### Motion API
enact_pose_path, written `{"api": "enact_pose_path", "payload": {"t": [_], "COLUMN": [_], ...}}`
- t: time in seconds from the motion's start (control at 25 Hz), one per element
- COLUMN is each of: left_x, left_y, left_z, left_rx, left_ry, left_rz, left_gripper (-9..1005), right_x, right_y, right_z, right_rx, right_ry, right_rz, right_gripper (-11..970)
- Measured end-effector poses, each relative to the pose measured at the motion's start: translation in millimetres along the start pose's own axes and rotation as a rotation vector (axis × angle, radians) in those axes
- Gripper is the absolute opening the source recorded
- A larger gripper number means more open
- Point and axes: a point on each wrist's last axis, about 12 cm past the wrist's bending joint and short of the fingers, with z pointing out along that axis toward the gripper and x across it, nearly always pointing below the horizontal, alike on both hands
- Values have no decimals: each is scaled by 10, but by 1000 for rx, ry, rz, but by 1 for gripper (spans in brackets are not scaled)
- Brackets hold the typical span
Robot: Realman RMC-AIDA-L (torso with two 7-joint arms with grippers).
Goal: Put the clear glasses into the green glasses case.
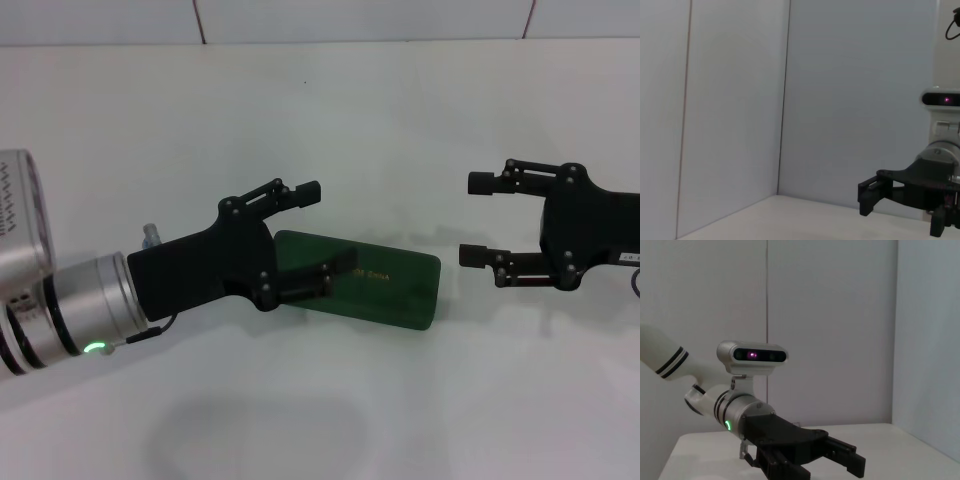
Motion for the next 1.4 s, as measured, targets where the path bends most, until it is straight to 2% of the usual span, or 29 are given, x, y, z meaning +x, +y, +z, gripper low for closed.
{"api": "enact_pose_path", "payload": {"t": [0.2, 1.04, 1.4], "left_x": [12, 94, 134], "left_y": [-49, -189, -229], "left_z": [-2, -107, -135], "left_rx": [11, 28, 17], "left_ry": [-14, -25, -23], "left_rz": [34, 88, 76], "left_gripper": [855, 853, 853], "right_x": [3, 198, 215], "right_y": [12, 255, 281], "right_z": [42, 90, 118], "right_rx": [-20, 4, 2], "right_ry": [13, -7, -9], "right_rz": [-28, -127, -147], "right_gripper": [783, 783, 783]}}
